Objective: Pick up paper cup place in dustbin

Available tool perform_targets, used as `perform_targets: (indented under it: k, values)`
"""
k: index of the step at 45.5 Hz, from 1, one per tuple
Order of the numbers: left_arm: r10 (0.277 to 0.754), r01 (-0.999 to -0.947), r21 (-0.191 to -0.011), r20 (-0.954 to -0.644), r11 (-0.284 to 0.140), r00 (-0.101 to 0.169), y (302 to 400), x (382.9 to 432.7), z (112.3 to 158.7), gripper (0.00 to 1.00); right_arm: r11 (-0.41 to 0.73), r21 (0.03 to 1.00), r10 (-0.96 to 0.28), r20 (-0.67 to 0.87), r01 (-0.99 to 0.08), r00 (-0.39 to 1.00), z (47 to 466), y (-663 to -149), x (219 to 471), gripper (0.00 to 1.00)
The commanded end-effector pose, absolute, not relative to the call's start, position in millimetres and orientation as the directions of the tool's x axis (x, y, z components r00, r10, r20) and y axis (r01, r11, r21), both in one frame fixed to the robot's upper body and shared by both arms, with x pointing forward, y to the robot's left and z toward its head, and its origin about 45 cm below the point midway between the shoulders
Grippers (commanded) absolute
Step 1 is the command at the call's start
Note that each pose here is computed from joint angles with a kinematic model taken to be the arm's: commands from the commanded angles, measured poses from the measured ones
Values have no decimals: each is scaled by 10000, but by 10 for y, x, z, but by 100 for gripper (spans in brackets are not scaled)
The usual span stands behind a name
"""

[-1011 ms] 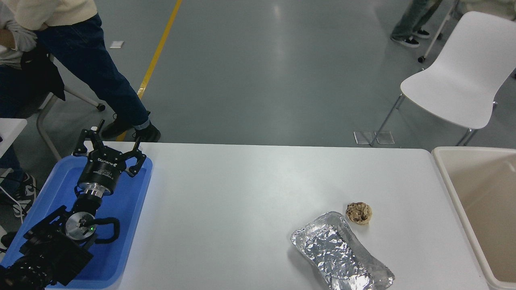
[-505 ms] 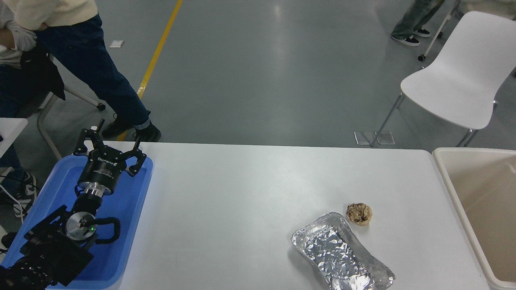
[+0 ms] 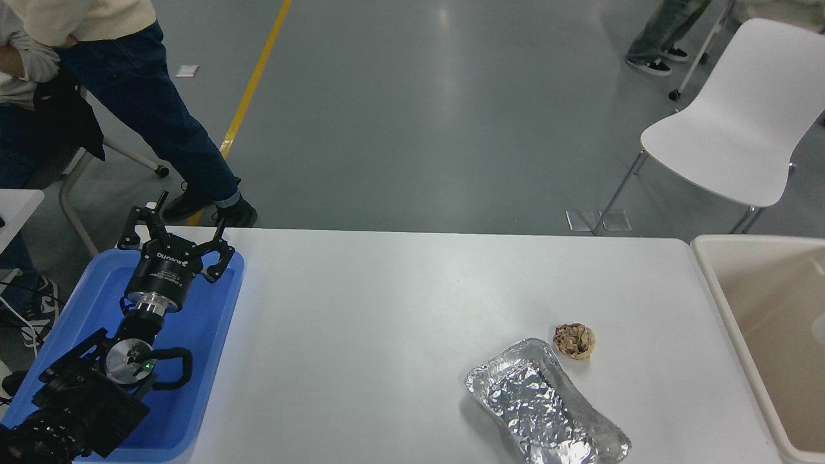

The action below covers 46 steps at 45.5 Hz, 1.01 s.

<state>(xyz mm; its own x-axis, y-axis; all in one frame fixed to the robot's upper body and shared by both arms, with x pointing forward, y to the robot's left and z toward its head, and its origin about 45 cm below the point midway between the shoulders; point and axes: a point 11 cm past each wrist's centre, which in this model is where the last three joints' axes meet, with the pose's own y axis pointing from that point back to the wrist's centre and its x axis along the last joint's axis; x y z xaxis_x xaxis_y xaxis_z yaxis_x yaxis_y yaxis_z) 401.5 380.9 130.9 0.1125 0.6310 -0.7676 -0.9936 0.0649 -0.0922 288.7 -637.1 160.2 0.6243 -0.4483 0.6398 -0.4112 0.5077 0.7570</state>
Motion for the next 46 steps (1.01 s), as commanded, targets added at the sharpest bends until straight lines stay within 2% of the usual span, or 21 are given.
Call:
perform_targets:
  k: [1,24,26,32,33,36,39,46]
  values:
    - [6308,-9937,-919,-7678,641,1117,3810,4015,1308,100,5795,6782,-4141,7227,-4520,5534,1381,-6423,2752,0]
    - [6308,-9937,-919,-7678,641,1117,3810,4015,1308,100,5907,6284,-3691,7682,-5060,5231,1318,-6316,2870,2]
    - [6308,-9937,-919,-7678,641,1117,3810,4015,1308,100,5896,6296,-3700,7673,-5059,5238,1311,-6311,2868,8]
    - [6316,-9937,-906,-7672,664,1121,3808,4015,1307,100,5982,6119,-3556,7814,-5175,5129,1334,-6322,2882,44]
    - [6308,-9937,-919,-7678,641,1117,3810,4015,1308,100,6023,6015,-3476,7894,-5248,5059,1349,-6326,2895,55]
    - [6308,-9937,-919,-7678,641,1117,3810,4015,1308,100,6148,5654,-3235,8166,-5498,4779,1397,-6337,2934,98]
    - [6316,-9937,-916,-7672,652,1121,3809,4015,1308,100,6266,5316,-3041,8401,-5700,4492,1417,-6341,2950,100]
    - [6308,-9937,-919,-7678,641,1117,3810,4015,1308,100,6273,5237,-3132,8473,-5764,4290,1396,-6326,2945,100]
